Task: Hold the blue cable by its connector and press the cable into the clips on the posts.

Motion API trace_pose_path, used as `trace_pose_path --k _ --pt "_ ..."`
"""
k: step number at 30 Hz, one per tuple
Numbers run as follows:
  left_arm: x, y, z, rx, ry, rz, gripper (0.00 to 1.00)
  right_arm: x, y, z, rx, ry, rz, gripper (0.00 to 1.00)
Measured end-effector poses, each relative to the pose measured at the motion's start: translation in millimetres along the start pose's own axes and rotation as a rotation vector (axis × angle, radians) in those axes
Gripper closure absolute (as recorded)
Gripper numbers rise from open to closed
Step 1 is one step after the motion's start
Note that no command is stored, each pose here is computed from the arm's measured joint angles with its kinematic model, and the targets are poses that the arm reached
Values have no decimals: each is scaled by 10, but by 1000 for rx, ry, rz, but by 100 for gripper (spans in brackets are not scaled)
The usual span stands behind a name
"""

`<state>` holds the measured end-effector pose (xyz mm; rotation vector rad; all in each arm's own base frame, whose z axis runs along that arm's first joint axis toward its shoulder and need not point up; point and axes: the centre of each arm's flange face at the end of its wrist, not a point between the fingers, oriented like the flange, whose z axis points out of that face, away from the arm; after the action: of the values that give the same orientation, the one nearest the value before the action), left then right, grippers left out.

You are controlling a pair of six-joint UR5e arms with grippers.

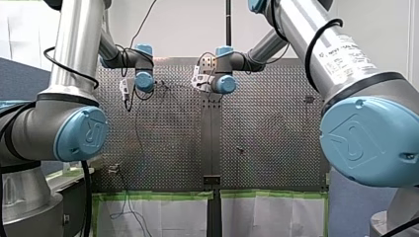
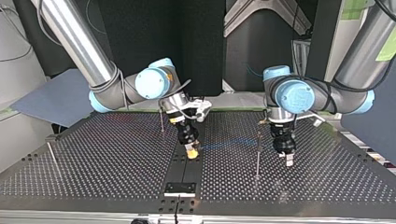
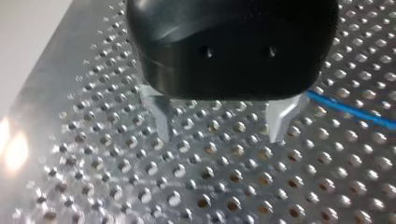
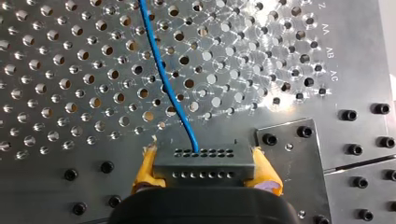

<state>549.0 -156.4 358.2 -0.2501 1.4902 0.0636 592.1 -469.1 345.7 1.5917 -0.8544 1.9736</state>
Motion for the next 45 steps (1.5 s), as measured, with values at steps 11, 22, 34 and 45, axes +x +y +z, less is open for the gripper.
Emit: trace_pose_path --k 11,22,34,45 --pt "26 42 -111 -9 85 -63 0 2 4 0 0 0 -1 100" --pt "16 -49 -371 80 192 -148 0 -6 14 -10 -3 -12 -4 100" --pt "-17 39 -919 99 287 -220 0 -8 12 -13 -3 -13 -6 100" --pt "-407 -50 -1233 156 219 -216 0 -9 9 -14 -3 -15 -6 100"
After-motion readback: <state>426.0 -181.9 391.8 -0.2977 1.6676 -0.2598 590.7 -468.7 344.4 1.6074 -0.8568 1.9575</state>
